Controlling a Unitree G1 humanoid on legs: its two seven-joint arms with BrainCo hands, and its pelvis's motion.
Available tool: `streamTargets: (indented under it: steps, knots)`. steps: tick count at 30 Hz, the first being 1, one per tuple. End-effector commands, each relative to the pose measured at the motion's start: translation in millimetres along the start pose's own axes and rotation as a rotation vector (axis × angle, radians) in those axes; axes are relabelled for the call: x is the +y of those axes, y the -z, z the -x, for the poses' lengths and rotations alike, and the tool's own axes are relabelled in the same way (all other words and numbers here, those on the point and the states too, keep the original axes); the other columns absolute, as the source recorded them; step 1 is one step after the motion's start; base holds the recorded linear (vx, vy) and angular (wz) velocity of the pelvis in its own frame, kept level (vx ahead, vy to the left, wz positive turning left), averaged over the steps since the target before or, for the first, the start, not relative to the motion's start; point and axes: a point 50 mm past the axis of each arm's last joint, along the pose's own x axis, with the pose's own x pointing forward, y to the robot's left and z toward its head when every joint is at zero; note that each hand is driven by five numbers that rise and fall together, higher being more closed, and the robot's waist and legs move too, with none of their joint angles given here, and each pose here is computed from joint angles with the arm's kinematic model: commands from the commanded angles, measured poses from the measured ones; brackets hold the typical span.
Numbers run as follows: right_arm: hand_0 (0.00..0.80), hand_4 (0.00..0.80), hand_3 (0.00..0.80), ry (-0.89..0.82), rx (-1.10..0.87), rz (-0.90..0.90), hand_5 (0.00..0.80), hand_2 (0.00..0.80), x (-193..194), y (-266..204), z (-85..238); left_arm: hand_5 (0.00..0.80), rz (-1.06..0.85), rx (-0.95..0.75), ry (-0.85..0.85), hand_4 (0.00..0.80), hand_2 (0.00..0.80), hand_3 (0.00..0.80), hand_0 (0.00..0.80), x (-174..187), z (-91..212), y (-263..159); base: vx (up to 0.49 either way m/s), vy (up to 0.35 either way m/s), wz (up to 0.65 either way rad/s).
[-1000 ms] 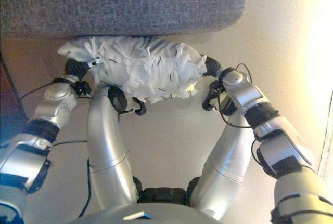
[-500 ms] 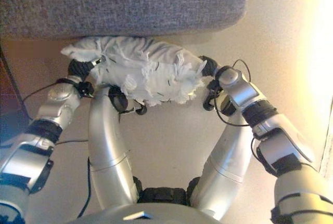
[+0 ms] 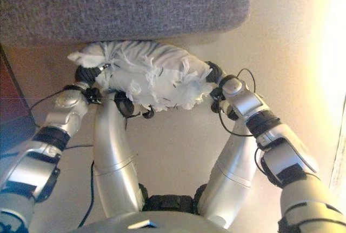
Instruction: Pick up the cushion and take it to the sofa
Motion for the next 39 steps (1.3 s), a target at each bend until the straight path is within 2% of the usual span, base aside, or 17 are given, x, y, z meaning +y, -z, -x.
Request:
streamTargets:
  steps: [1,8,19,39]
  knots:
    - [0.800,0.800,0.800,-0.047,-0.219,-0.127,0.800,0.800,14.8,-34.7,-2.5,0.800,0.107,-0.337,0.141,0.800,0.800,0.800,0.800,-43.5,-3.2,-49.5,-0.066,-0.057,-0.03]
    - [0.800,0.800,0.800,-0.032,-0.258,-0.196,0.800,0.800,29.4,-23.9,-2.4,0.800,0.152,-0.393,0.111,0.800,0.800,0.800,0.800,-51.9,2.2,-48.9,-0.058,-0.100,-0.05]
    - [0.800,0.800,0.800,-0.007,-0.221,-0.308,0.800,0.800,43.8,4.7,1.6,0.800,0.207,-0.372,0.142,0.800,0.800,0.800,0.800,-54.8,6.1,-36.7,0.043,-0.125,0.09]
    - [0.800,0.800,0.800,0.041,-0.242,-0.442,0.800,0.800,38.6,-4.2,2.9,0.800,0.137,-0.369,0.186,0.800,0.800,0.800,0.800,-65.5,-3.8,-54.1,0.061,-0.019,-0.01]
